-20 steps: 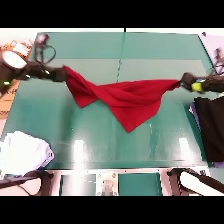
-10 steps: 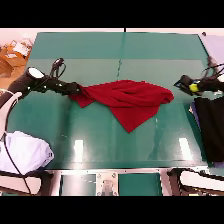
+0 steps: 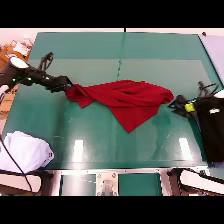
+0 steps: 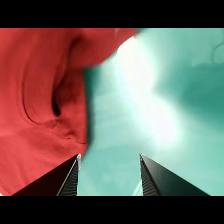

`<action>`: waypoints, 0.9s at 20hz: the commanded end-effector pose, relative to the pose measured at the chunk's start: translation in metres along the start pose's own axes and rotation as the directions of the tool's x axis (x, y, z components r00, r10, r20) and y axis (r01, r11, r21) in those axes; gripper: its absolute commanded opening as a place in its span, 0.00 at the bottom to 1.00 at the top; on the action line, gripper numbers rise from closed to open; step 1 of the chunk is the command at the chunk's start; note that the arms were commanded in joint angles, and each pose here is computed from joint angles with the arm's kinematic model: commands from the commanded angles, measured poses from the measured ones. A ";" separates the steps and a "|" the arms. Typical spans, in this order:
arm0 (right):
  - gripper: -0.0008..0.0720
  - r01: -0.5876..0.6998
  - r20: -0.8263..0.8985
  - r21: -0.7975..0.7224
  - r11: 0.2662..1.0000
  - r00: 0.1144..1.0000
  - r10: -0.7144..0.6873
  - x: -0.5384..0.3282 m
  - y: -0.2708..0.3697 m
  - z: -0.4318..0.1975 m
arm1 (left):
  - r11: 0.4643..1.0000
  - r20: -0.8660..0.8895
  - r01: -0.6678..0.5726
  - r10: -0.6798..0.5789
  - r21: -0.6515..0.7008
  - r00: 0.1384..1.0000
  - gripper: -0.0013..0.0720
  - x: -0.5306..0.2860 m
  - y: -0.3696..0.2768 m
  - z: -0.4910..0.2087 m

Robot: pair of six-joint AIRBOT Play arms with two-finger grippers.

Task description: Fold the shirts.

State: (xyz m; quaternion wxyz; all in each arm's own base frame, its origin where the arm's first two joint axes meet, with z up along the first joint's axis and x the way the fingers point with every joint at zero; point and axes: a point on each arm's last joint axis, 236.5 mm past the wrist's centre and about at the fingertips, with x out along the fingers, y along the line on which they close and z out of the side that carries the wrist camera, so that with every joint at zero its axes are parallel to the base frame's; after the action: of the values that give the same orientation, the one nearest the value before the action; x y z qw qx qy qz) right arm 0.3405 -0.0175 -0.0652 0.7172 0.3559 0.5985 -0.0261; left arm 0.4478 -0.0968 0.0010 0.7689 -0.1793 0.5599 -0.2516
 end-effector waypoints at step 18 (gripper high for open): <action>0.04 -0.096 -0.094 -0.058 0.994 0.991 0.090 0.069 0.027 -0.008 | 0.985 -0.098 0.017 -0.034 -0.169 0.995 0.97 0.016 0.030 -0.051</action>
State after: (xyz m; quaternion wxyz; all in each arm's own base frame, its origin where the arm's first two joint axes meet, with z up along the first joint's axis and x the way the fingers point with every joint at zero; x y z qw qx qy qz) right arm 0.3698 0.0414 -0.1143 0.7053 0.3621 0.6080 0.0418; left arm 0.4192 -0.0645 -0.0247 0.7272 -0.2360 0.6082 -0.2138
